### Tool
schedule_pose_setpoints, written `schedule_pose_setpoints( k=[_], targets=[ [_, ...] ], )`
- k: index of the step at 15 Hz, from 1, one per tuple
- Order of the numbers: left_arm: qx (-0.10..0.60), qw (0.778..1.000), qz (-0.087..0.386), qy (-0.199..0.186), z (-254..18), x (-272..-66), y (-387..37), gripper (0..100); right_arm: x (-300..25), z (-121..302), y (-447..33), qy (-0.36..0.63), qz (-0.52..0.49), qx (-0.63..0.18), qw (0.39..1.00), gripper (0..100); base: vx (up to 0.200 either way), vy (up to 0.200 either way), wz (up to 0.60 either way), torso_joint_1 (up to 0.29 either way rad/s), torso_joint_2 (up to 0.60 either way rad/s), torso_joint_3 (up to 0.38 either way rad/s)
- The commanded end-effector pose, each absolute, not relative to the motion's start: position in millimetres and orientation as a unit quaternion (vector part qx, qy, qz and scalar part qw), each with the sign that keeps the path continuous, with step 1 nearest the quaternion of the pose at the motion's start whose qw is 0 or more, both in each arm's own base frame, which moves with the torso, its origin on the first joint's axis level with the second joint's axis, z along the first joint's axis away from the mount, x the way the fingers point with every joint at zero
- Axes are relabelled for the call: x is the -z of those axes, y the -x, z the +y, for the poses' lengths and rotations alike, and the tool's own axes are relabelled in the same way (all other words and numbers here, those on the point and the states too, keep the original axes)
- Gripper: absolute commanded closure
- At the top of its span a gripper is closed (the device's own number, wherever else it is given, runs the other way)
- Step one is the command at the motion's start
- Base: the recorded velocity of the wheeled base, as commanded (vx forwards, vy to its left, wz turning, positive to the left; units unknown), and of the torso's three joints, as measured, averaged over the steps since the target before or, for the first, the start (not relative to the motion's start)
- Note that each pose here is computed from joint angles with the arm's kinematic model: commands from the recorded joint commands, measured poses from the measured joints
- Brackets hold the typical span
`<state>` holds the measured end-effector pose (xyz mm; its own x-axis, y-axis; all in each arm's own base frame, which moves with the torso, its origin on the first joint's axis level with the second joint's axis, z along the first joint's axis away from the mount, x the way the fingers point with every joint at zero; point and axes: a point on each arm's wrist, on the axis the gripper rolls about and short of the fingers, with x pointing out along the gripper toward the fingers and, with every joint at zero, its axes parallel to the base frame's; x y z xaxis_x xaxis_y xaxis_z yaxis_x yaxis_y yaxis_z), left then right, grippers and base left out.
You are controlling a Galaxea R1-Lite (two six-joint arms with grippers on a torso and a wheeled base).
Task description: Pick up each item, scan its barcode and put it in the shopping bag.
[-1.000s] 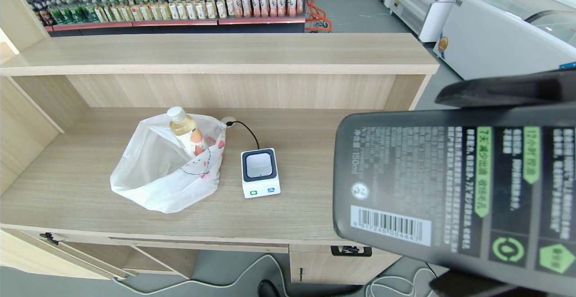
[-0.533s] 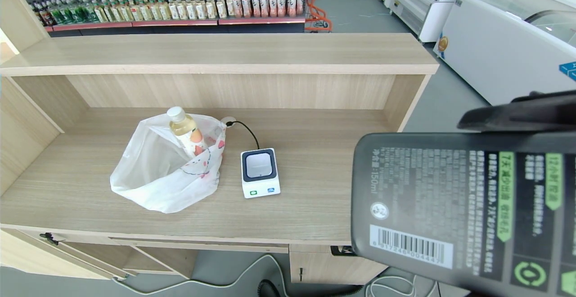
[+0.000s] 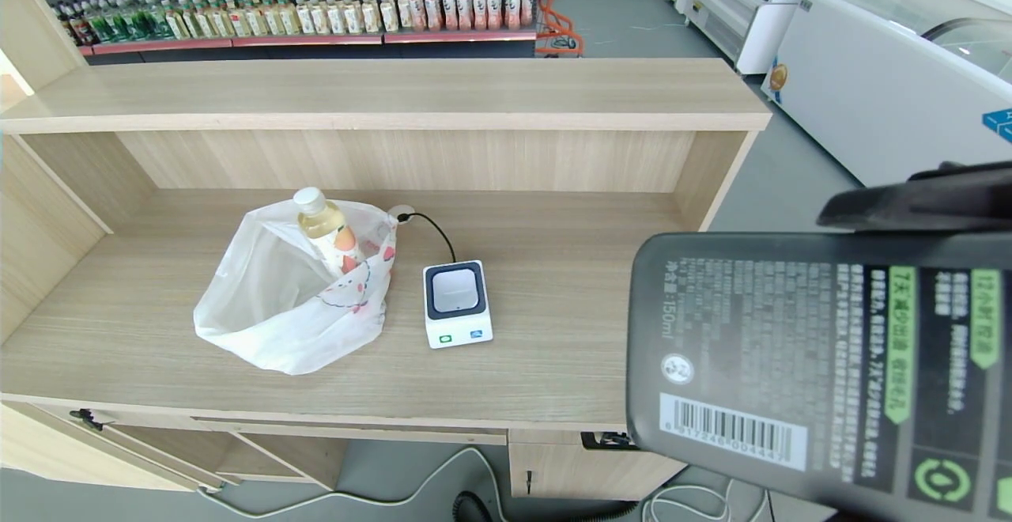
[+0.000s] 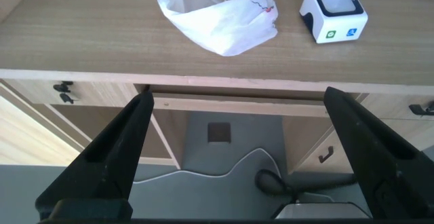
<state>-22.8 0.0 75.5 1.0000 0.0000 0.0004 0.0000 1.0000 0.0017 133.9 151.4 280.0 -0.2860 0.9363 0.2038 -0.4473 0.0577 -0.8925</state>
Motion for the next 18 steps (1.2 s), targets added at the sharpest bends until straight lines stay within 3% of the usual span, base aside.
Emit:
schedule_pose_setpoints(
  k=[1, 2, 3, 6, 8, 11, 14, 18],
  targets=[
    [0.0, 1.0, 0.0, -0.001, 0, -75, 23, 0, -281, 151, -135, 0.254, -0.485, -0.632, 0.549, 100, 0.0, 0.0, 0.0, 0.0, 0.0, 0.0],
    [0.0, 1.0, 0.0, -0.001, 0, -75, 23, 0, -284, 150, -137, 0.256, -0.477, -0.611, 0.578, 100, 0.0, 0.0, 0.0, 0.0, 0.0, 0.0],
    [0.0, 1.0, 0.0, -0.001, 0, -75, 23, 0, -290, 149, -144, 0.254, -0.444, -0.559, 0.653, 100, 0.0, 0.0, 0.0, 0.0, 0.0, 0.0],
    [0.0, 1.0, 0.0, -0.001, 0, -75, 23, 0, -297, 118, -166, 0.195, -0.208, -0.328, 0.901, 100, 0.0, 0.0, 0.0, 0.0, 0.0, 0.0],
    [0.0, 1.0, 0.0, -0.001, 0, -75, 23, 0, -285, 95, -164, 0.126, -0.056, -0.237, 0.962, 100, 0.0, 0.0, 0.0, 0.0, 0.0, 0.0],
    [0.0, 1.0, 0.0, -0.001, 0, -75, 23, 0, -270, 69, -155, 0.045, 0.09, -0.181, 0.978, 100, 0.0, 0.0, 0.0, 0.0, 0.0, 0.0],
    [0.0, 1.0, 0.0, -0.001, 0, -75, 23, 0, -259, 70, -156, -0.015, 0.179, -0.204, 0.962, 100, 0.0, 0.0, 0.0, 0.0, 0.0, 0.0],
    [0.0, 1.0, 0.0, -0.001, 0, -75, 23, 0, -247, 78, -172, -0.008, 0.215, -0.206, 0.955, 100, 0.0, 0.0, 0.0, 0.0, 0.0, 0.0]
  ],
)
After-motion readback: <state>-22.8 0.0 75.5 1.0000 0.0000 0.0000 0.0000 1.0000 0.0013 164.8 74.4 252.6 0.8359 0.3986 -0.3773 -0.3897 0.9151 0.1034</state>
